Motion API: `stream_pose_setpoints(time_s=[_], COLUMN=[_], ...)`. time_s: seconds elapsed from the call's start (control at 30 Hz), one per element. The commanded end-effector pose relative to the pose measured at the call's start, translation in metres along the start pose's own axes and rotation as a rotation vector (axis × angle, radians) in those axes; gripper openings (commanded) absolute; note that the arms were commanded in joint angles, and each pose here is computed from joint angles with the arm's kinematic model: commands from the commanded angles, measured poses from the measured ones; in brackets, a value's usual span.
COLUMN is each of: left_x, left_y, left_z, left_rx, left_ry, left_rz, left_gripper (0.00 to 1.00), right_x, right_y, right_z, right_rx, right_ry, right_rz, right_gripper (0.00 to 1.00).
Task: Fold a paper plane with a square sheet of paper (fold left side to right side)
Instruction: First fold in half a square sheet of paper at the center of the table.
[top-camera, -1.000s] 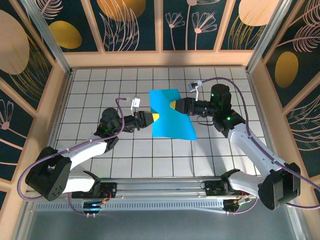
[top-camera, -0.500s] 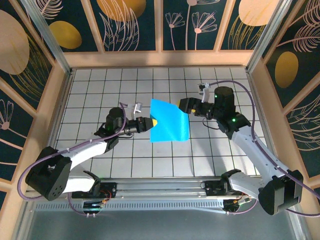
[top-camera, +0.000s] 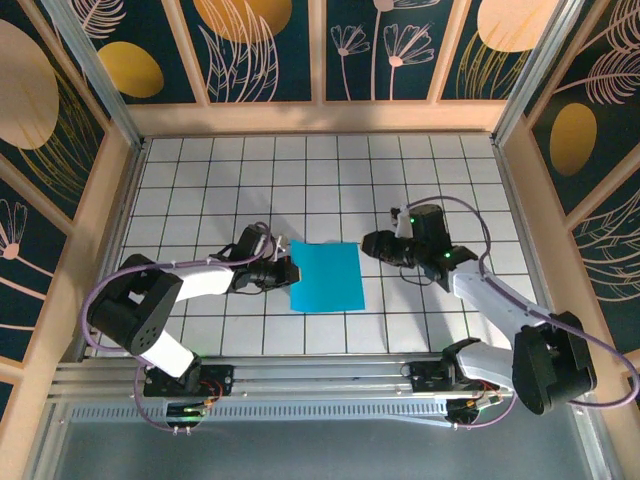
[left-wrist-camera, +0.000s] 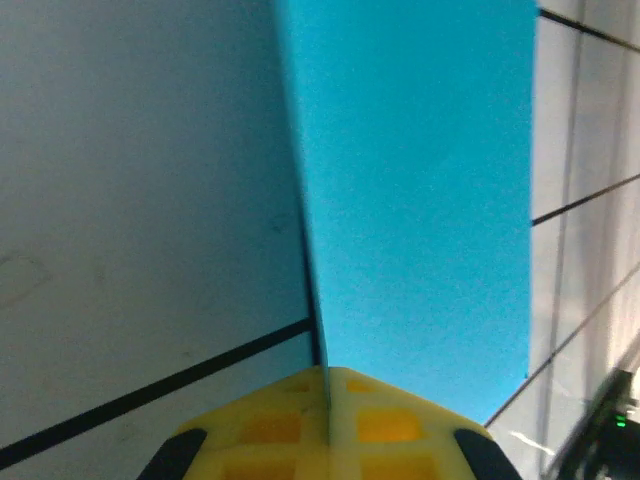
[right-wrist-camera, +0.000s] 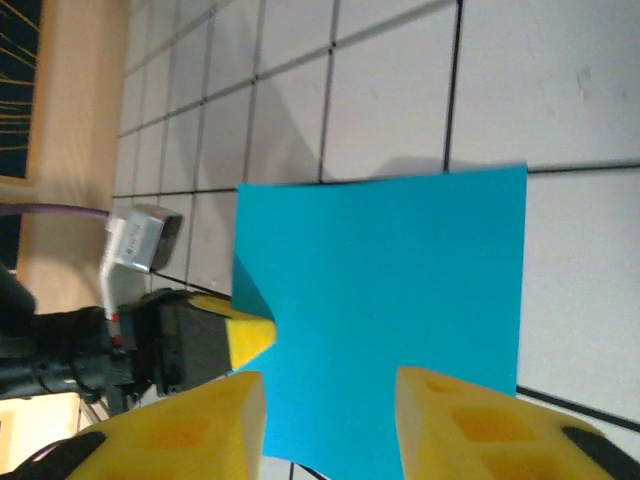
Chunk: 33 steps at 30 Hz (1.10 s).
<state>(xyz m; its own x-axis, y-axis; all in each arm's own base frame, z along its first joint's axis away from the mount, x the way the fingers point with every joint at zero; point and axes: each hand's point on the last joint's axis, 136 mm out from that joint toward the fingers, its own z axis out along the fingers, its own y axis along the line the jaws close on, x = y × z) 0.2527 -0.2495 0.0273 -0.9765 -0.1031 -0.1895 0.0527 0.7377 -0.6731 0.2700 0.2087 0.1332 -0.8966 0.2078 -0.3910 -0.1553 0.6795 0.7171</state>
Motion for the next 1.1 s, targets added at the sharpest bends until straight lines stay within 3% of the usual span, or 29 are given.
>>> stream_pose_setpoints(time_s=[0.0, 0.27, 0.77, 1.07], left_x=[-0.002, -0.008, -0.012, -0.021], left_y=[0.011, 0.007, -0.010, -0.045], left_z=[-0.003, -0.012, -0.017, -0.025], left_rx=[-0.086, -0.096, -0.058, 0.083], left_ry=[-0.003, -0.035, -0.025, -0.043], left_rz=[0.020, 0.018, 0.065, 0.076], left_gripper=[0.00, 0.00, 0.01, 0.37], right_x=[0.004, 0.028, 0.062, 0.073], right_y=[-0.002, -0.014, -0.053, -0.065], right_z=[0.015, 0.055, 0.088, 0.089], right_rx=[0.000, 0.044, 0.226, 0.269], right_ry=[0.002, 0.101, 0.239, 0.277], right_rz=[0.005, 0.038, 0.052, 0.059], right_gripper=[0.31, 0.12, 0.09, 0.13])
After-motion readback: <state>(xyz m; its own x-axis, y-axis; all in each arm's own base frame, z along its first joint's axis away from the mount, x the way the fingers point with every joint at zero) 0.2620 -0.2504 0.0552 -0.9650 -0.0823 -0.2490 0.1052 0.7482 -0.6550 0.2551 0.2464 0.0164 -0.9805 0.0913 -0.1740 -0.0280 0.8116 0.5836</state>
